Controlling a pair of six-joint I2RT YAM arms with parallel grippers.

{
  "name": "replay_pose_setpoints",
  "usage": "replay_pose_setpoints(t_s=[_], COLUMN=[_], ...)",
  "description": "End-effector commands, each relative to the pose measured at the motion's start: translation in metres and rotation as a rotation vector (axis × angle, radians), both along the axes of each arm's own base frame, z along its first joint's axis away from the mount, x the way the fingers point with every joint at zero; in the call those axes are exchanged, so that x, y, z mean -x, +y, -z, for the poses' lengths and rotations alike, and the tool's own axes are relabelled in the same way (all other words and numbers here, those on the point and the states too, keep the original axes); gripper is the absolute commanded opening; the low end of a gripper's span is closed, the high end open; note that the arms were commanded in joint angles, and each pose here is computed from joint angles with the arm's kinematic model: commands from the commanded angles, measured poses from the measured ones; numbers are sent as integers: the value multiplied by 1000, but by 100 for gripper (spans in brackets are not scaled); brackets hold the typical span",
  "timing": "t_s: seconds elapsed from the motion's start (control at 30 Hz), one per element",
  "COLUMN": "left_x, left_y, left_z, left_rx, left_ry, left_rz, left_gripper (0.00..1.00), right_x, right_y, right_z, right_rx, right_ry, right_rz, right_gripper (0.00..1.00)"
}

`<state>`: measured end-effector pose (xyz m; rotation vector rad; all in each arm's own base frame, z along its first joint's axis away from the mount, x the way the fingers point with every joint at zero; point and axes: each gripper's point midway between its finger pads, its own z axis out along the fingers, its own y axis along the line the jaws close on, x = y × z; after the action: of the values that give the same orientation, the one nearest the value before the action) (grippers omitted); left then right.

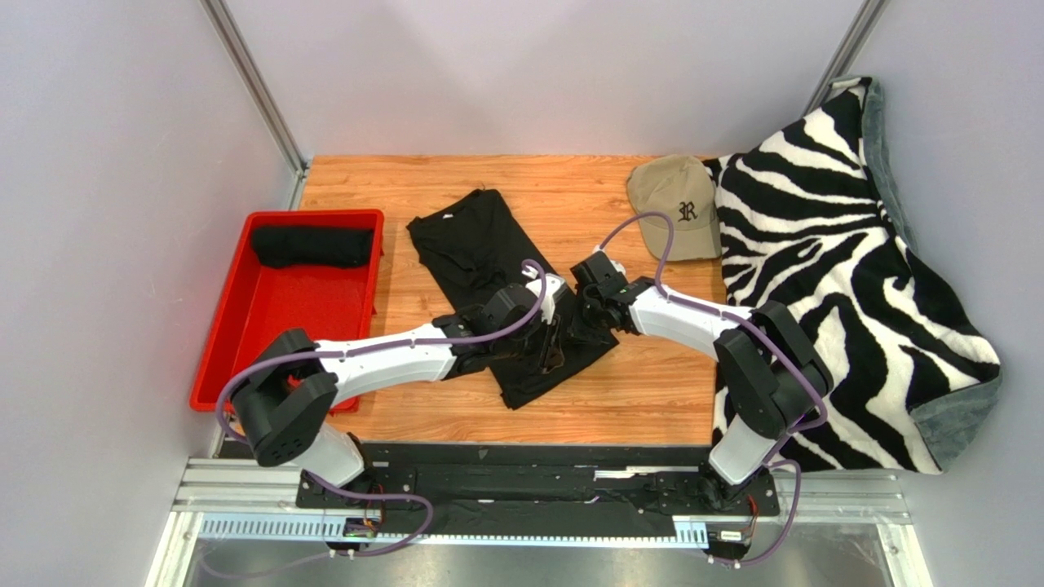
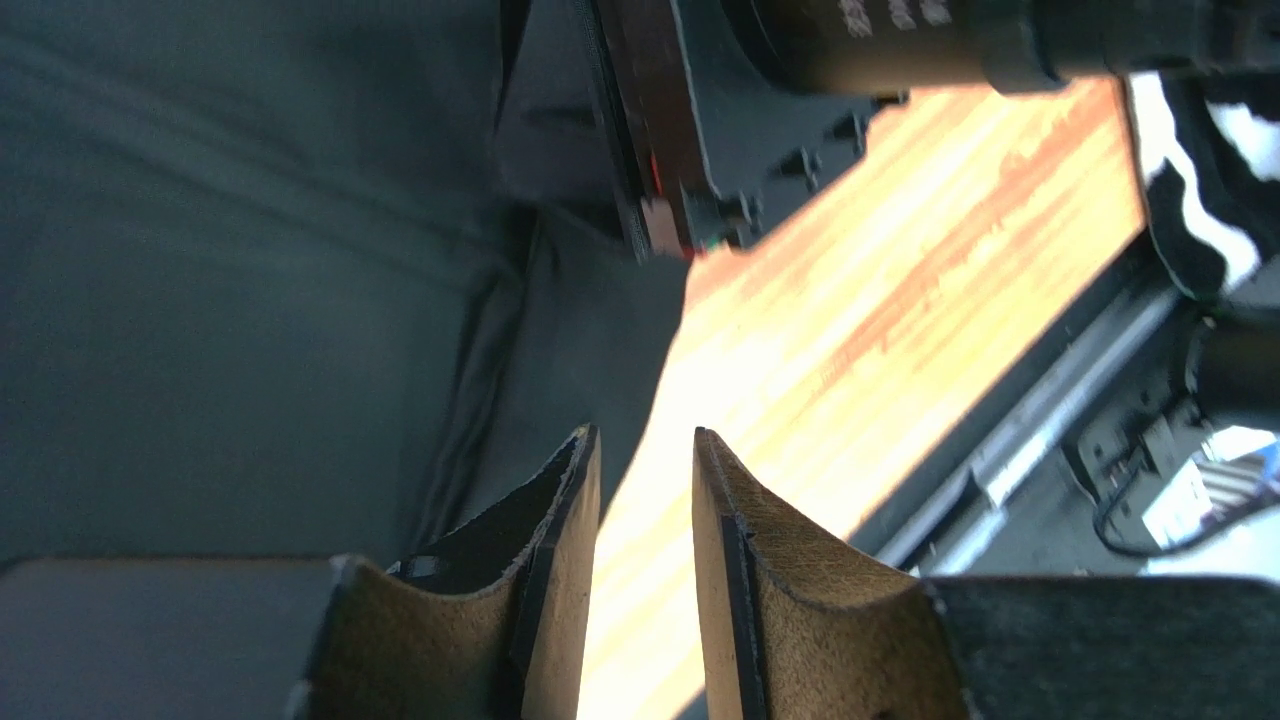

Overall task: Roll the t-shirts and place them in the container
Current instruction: Roll the T-shirt to the center of the board.

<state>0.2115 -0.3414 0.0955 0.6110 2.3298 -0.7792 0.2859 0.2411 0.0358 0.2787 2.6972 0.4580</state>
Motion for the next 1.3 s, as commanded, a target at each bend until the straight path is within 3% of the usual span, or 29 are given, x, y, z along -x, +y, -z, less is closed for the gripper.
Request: replay_pose_setpoints(t_s=[0.0, 0.37, 0.67, 0.9, 1.07, 1.27], left_x=[-24, -37, -37, -38, -40, -38], left_y=[-19, -23, -14, -12, -11, -11], left_z=[-5, 34, 61, 67, 69, 71], left_rx=[73, 15, -59, -79, -80, -88], left_ry=[-86, -62, -18, 1, 15, 23], left_rz=[-33, -88, -131, -142, -152, -147], left_gripper=[37, 35, 27, 25, 23, 23], right_x=[-4, -7, -13, -11, 3, 13], right_y=[10, 7, -19, -55, -65, -67], right_z=[0, -9, -34, -72, -67, -38], right_rx=[-88, -124, -94, -72, -54, -55], right_ry=[15, 9, -108, -295, -295, -267], right_rz=[15, 43, 125, 228, 214, 203], right_gripper=[19, 19, 21, 34, 37, 48])
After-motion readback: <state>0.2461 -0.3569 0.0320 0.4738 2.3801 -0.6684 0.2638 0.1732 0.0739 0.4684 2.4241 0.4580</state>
